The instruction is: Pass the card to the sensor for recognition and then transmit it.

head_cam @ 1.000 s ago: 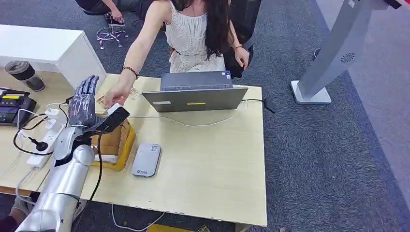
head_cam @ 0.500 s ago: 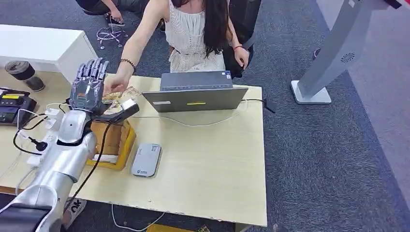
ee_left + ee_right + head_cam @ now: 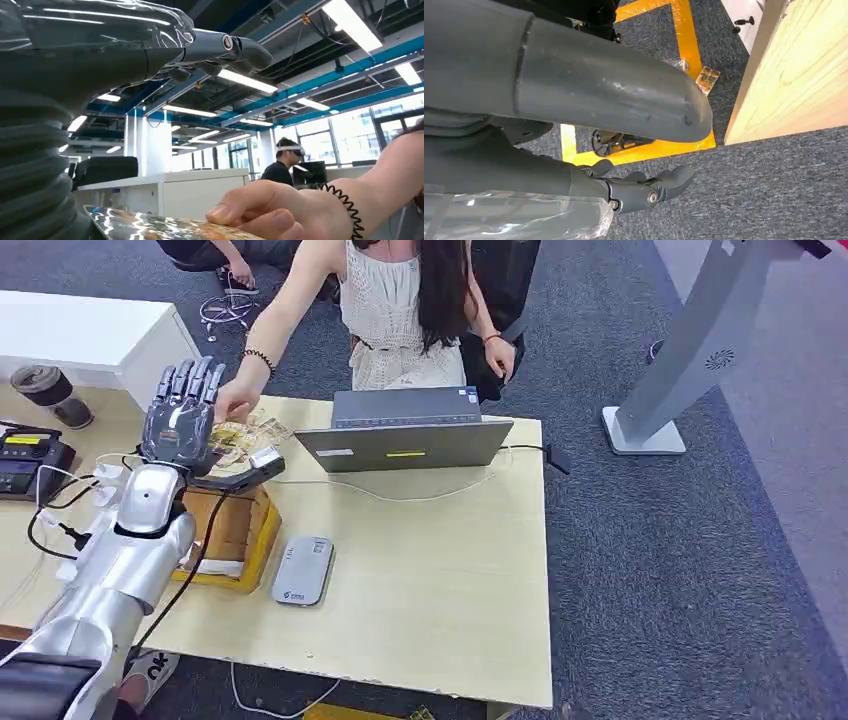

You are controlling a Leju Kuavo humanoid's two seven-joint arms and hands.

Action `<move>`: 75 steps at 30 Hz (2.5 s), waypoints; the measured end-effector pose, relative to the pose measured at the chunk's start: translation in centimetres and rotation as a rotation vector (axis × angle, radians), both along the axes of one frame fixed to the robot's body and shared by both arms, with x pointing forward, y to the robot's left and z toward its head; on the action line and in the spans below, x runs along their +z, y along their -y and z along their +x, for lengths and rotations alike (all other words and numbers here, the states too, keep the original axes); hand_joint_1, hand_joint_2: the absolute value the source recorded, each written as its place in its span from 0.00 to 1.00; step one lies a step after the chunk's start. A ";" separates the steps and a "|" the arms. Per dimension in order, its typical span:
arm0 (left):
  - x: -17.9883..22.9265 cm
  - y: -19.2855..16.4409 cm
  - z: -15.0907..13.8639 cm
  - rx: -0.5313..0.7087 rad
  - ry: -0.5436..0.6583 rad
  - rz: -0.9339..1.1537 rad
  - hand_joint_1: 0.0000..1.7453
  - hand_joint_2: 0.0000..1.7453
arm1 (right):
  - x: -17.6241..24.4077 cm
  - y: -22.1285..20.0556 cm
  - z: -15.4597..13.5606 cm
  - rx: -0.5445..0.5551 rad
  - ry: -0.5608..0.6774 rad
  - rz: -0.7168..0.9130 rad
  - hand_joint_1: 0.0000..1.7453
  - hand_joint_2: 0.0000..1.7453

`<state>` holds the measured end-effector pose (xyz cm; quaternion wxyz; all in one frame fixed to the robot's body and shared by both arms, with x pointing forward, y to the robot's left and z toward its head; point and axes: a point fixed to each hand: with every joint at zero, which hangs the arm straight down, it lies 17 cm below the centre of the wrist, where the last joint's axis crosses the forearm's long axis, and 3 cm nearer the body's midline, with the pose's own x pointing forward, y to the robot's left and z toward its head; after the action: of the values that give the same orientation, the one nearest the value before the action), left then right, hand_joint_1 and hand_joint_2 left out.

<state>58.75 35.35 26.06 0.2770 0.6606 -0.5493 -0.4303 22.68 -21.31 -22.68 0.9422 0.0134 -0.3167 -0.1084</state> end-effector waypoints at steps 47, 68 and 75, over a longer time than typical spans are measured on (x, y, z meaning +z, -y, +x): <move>-2.3 0.0 -0.4 -0.006 -0.064 -0.030 1.00 1.00 | 0.0 -0.1 -0.2 0.003 0.001 0.002 0.00 0.00; -3.0 0.3 -0.4 -0.005 -0.096 -0.043 1.00 1.00 | 0.0 -0.4 -0.2 0.008 0.005 0.014 0.00 0.00; -2.8 0.3 -0.4 -0.007 -0.092 -0.043 1.00 1.00 | 0.0 -0.4 -0.2 0.008 0.005 0.014 0.00 0.00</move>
<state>58.31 35.00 23.25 0.3146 0.6321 -0.5472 -0.4494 22.46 -20.94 -22.66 0.9417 0.0213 -0.3182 -0.1069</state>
